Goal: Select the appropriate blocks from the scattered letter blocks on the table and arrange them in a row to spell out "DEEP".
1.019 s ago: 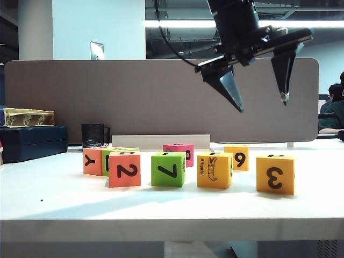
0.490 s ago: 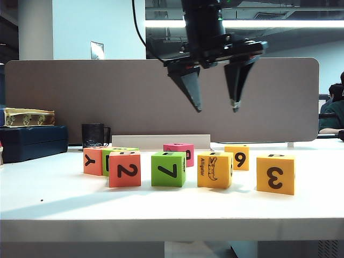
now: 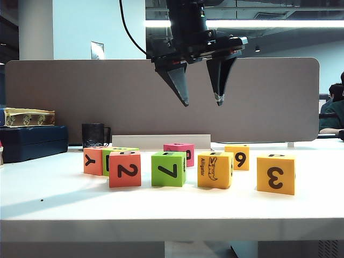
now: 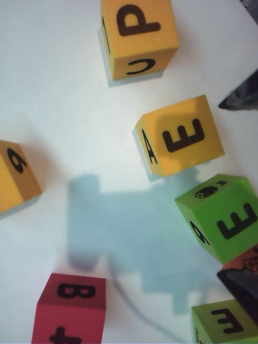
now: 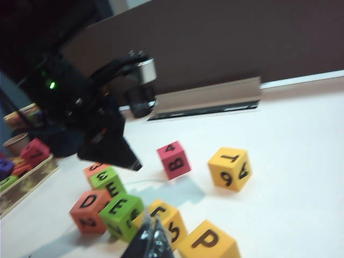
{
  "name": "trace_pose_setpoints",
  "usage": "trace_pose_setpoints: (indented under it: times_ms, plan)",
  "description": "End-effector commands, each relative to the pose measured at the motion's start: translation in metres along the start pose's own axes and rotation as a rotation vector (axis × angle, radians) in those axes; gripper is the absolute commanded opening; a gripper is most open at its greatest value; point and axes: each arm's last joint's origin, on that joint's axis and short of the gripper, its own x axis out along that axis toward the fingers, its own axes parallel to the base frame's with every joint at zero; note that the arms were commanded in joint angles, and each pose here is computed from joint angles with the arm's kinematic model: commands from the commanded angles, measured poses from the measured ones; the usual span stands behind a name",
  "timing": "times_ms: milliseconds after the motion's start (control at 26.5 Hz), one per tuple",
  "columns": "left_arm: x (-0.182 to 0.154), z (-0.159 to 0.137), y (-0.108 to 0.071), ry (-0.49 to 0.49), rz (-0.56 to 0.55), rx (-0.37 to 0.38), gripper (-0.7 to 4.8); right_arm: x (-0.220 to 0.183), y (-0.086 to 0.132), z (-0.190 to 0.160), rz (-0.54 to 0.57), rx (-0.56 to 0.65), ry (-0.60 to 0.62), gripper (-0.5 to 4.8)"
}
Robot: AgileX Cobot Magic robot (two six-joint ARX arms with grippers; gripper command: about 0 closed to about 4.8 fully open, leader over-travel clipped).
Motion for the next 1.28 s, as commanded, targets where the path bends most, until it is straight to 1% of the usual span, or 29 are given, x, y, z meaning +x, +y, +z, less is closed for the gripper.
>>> trace_pose_setpoints:
  times_ms: [38,302,453,755,905,1019,1056,1207,1283]
  plan:
    - [-0.005,0.001,0.006,-0.016,0.001,-0.005,3.71,-0.003,0.003,0.009,-0.033,0.003,-0.011,-0.05]
    - [-0.005,0.001,0.008,-0.015,0.003,-0.009,3.71,-0.001,0.008,0.025,-0.056,0.006,0.008,-0.05]
    - [-0.006,0.001,0.008,-0.016,0.004,0.008,3.71,0.003,0.008,0.03,-0.065,0.016,0.033,-0.04]
    - [-0.008,-0.001,0.012,-0.008,0.008,0.005,3.71,0.013,0.007,0.042,-0.088,-0.03,0.116,0.04]
    - [-0.012,-0.002,0.016,-0.005,0.011,0.02,3.71,0.02,0.005,0.045,-0.097,-0.016,0.148,0.04]
    - [-0.017,-0.003,0.02,-0.01,0.017,0.012,3.71,0.026,0.003,0.046,-0.106,-0.003,0.179,0.05]
    - [-0.02,-0.003,0.024,-0.015,0.017,0.004,3.71,0.028,0.001,0.046,-0.11,0.003,0.193,0.05]
    - [-0.03,-0.005,0.034,-0.033,0.022,-0.016,3.71,0.035,-0.001,0.047,-0.115,0.018,0.229,0.23]
    - [-0.035,-0.006,0.038,-0.044,0.026,-0.025,3.71,0.04,-0.003,0.048,-0.118,0.002,0.252,0.23]
